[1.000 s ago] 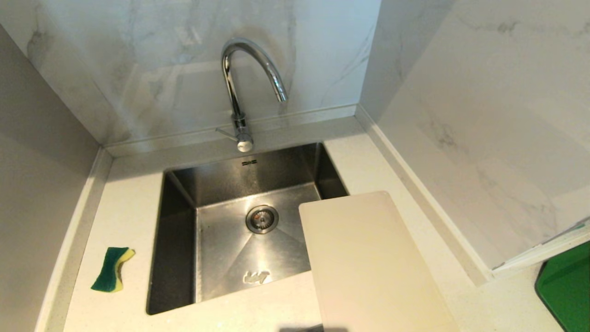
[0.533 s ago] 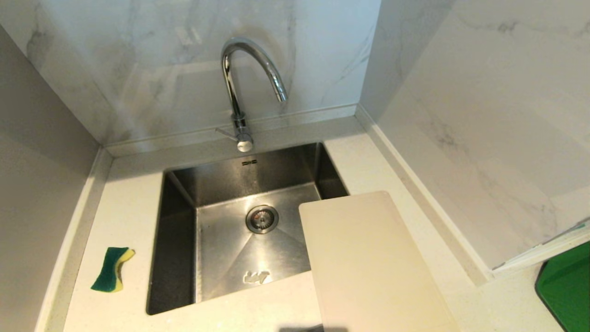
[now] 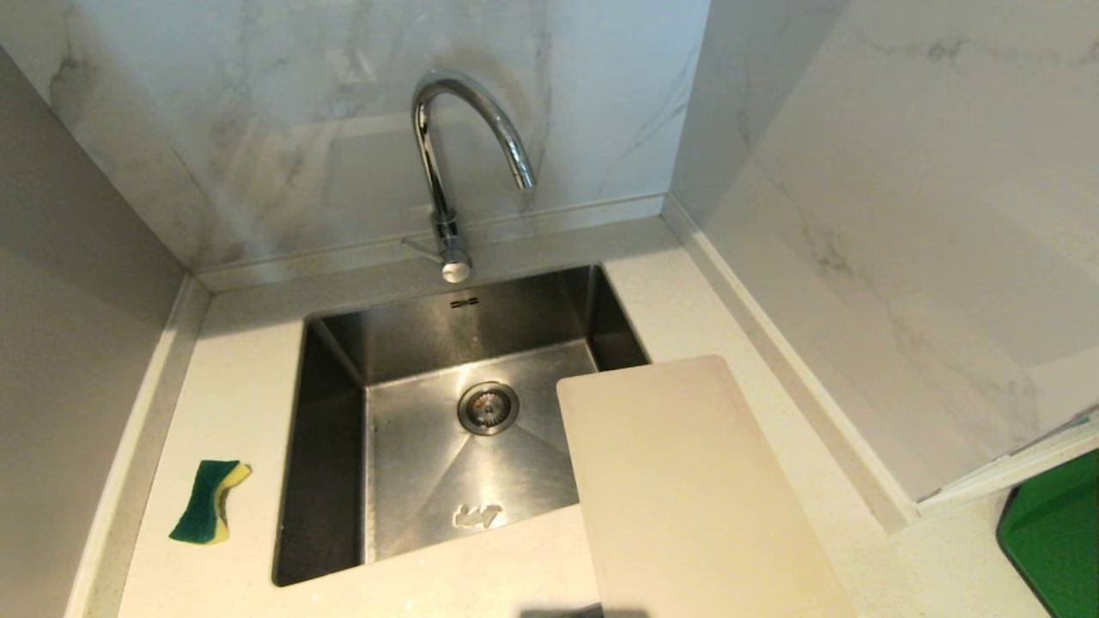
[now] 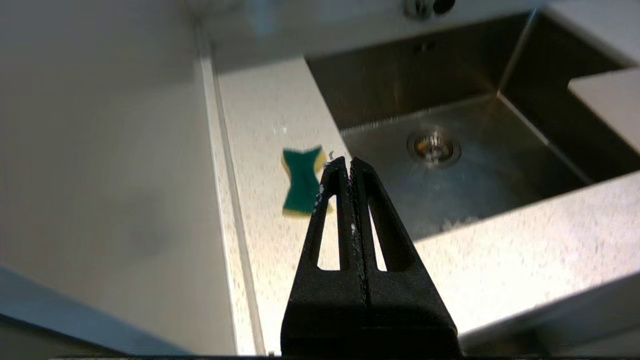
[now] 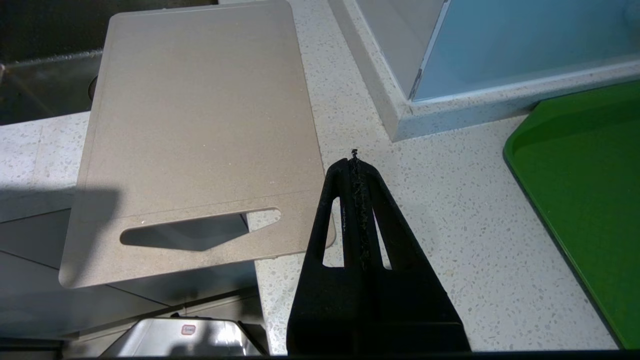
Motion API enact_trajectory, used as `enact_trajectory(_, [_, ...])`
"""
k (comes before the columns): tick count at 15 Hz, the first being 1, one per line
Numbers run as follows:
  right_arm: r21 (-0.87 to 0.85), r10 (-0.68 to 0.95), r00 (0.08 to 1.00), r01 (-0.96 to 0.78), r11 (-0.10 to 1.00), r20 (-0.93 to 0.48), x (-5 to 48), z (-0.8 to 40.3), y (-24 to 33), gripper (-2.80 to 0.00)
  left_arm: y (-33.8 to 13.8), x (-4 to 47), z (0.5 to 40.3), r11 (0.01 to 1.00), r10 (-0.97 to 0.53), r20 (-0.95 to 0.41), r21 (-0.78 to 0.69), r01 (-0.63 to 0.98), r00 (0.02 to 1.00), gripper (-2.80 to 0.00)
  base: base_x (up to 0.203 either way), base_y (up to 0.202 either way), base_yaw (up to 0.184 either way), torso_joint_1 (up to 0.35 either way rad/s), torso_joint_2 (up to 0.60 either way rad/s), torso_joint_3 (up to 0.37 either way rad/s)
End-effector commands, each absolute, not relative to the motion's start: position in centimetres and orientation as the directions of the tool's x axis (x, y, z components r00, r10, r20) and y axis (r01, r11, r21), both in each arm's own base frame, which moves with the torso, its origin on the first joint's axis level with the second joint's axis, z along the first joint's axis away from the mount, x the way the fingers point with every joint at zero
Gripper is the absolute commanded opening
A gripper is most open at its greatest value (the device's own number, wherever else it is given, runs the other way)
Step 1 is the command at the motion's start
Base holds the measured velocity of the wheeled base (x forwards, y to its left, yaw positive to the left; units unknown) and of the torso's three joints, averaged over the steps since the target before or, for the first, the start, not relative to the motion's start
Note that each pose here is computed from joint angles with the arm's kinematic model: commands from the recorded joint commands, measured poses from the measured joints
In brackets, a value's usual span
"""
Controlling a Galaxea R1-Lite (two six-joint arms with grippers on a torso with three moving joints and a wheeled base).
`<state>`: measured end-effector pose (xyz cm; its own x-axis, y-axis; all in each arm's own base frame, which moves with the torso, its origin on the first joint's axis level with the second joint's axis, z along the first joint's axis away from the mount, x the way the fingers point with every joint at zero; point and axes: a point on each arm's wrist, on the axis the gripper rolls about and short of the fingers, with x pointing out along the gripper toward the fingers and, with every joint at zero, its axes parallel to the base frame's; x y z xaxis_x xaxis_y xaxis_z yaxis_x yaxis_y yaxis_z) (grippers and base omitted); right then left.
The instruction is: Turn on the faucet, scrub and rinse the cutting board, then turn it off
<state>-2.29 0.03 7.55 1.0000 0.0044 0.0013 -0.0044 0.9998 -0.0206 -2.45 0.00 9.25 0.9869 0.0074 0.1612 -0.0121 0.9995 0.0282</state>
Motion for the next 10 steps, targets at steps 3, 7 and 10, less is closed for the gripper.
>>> enact_trajectory(3, [-0.021, 0.005, 1.0, -0.005, 1.0, 0.0, -2.28, 7.55, 0.03, -2.8, -0.01, -2.26, 7.41, 1.0, 0.002, -0.012, 0.015, -0.002, 1.0, -2.8, 0.0, 0.0, 0.0, 0.0, 0.0, 0.0])
enact_trajectory(7, [-0.02, 0.005, 1.0, -0.005, 1.0, 0.0, -2.28, 7.55, 0.03, -2.8, -0.01, -2.26, 7.41, 1.0, 0.0, -0.012, 0.003, 0.0, 1.0, -2.8, 0.0, 0.0, 0.0, 0.0, 0.0, 0.0])
enact_trajectory(10, [-0.011, 0.005, 1.0, -0.005, 1.0, 0.0, -2.28, 7.55, 0.03, -2.8, -0.01, -2.26, 7.43, 1.0, 0.0, -0.011, -0.002, 0.0, 1.0, -2.8, 0.0, 0.0, 0.0, 0.0, 0.0, 0.0])
